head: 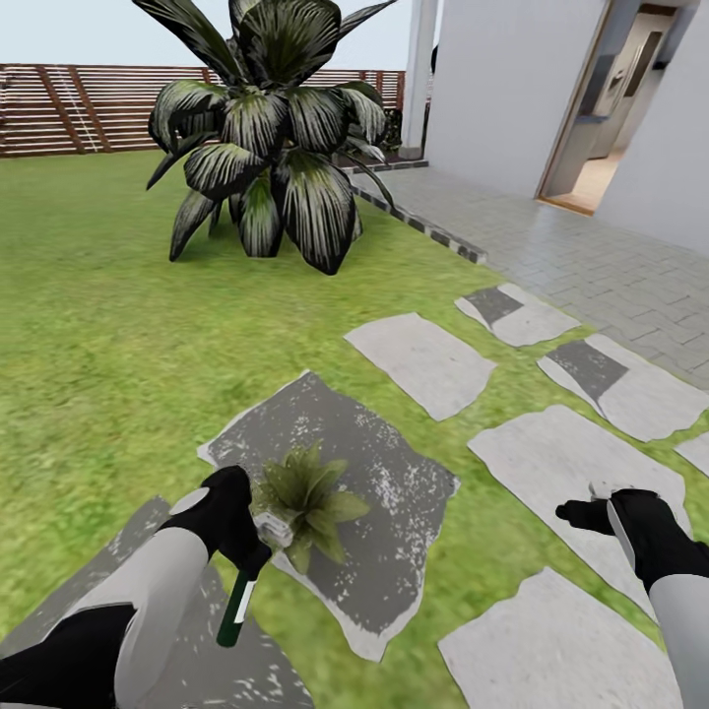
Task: Pick up the pesticide atomizer in the garden and spray insectifuge to fully cover both potted plants in the garden.
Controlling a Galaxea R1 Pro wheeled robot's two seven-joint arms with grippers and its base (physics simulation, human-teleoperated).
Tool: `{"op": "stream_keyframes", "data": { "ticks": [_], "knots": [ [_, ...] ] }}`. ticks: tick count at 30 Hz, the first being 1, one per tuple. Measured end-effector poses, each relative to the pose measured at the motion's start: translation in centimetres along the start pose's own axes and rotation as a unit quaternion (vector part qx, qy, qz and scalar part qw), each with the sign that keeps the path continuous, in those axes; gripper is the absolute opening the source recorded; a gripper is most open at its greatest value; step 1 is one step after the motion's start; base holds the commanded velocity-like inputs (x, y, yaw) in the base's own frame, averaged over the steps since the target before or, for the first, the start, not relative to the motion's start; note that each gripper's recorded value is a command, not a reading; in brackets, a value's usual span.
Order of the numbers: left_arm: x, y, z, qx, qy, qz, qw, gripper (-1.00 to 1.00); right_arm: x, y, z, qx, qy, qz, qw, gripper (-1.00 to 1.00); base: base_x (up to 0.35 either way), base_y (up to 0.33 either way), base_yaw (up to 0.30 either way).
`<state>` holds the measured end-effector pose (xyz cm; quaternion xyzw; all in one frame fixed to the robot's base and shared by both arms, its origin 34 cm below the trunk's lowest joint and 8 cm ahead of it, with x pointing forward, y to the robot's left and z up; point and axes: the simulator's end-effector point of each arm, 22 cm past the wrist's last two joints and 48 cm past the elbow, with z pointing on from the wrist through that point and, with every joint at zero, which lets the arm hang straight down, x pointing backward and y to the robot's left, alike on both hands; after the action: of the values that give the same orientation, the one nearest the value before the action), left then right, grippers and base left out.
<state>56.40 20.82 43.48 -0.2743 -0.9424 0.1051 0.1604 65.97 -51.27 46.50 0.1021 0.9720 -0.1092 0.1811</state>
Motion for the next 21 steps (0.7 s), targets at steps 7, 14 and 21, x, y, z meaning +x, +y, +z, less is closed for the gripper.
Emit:
{"op": "stream_keyframes", "data": {
  "ticks": [7, 14, 21],
  "knots": [
    [0.1, -1.2, 0.8, 0.011, 0.009, 0.005, 0.9999, -1.0, 0.0, 0.0, 0.0, 0.001, 0.0, -0.001, 1.0, 1.0, -0.102, -0.114, 0.122],
    [-0.6, -2.4, 0.8, 0.016, 0.006, 0.014, 0.9998, -1.0, 0.0, 0.0, 0.0, 0.001, 0.0, -0.001, 1.0, 1.0, -0.168, -0.278, 0.009],
    [-0.6, -2.4, 0.8, 0.017, 0.006, 0.014, 0.9998, -1.0, 0.0, 0.0, 0.0, 0.001, 0.0, -0.001, 1.0, 1.0, -0.062, -0.125, 0.206]
  ]
}}
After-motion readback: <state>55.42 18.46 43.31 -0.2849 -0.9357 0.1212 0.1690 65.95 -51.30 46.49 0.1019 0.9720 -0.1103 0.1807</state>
